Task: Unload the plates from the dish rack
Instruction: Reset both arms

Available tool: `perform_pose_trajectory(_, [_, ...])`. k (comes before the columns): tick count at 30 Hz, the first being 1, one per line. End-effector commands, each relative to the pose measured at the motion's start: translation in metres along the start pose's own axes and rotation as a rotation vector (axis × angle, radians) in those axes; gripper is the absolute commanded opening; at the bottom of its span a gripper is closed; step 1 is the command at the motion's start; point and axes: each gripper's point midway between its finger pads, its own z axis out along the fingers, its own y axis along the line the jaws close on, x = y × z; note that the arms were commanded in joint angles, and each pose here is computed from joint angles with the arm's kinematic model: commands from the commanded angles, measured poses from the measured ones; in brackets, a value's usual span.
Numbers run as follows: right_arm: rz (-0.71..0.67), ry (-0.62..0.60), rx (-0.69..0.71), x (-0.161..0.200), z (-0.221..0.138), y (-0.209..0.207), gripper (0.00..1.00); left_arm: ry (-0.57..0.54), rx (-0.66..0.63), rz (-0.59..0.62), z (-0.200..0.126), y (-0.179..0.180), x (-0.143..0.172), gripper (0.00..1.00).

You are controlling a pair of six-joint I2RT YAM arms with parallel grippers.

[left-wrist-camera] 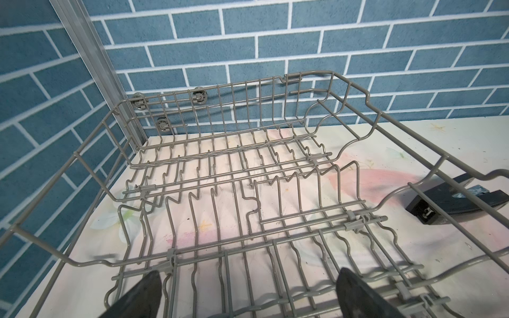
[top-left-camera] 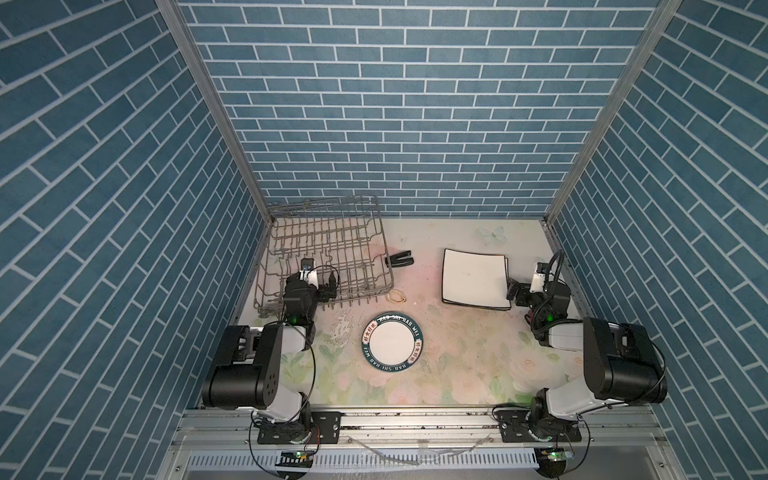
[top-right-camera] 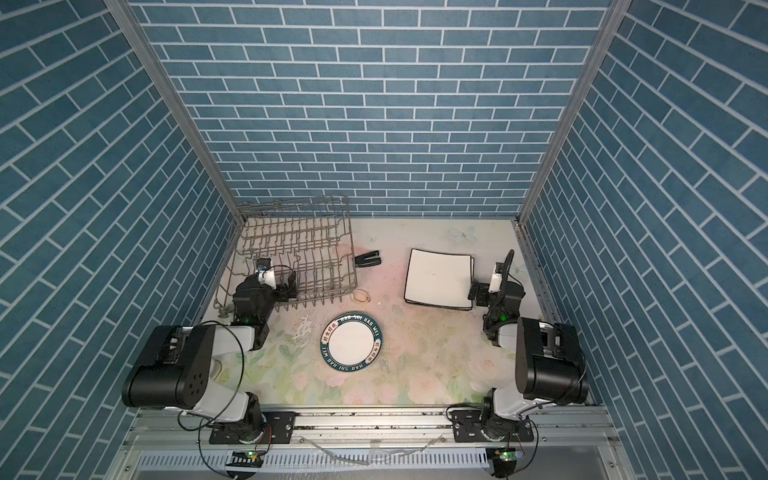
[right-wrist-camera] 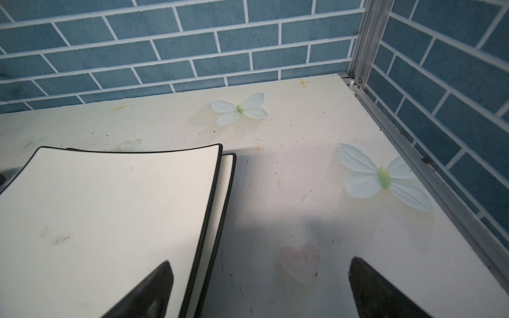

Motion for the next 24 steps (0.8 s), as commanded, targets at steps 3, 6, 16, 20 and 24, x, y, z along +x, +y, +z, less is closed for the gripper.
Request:
perform_pose_trajectory(3, [-0.026,0.001,0.003,0.0041,-0.0002,0.0006,0.99,0.111,-0.011,0.03,0.0005,0.0007,0.0292,0.99])
perform_pose_trajectory(6, [-0.026,0.001,0.001,0.0045,0.0,0.0008,0.99,0.109,-0.011,0.029,0.0006,0.0007,0.0287,0.99])
perform_pose_trajectory(16, [-0.026,0.002,0.002,0.0046,0.0001,0.0009,0.99,0.11,-0.01,0.03,0.0005,0.0005,0.029,0.99])
perform_pose_trajectory(20, [-0.036,0.008,-0.004,0.005,0.0014,0.0029,0.99,0.111,-0.011,0.03,0.0005,0.0007,0.0291,0.99])
perform_pose_trajectory(24, [-0.046,0.015,-0.003,0.0056,0.0026,0.0048,0.99,0.113,-0.011,0.029,0.0007,0.0009,0.0296,0.99])
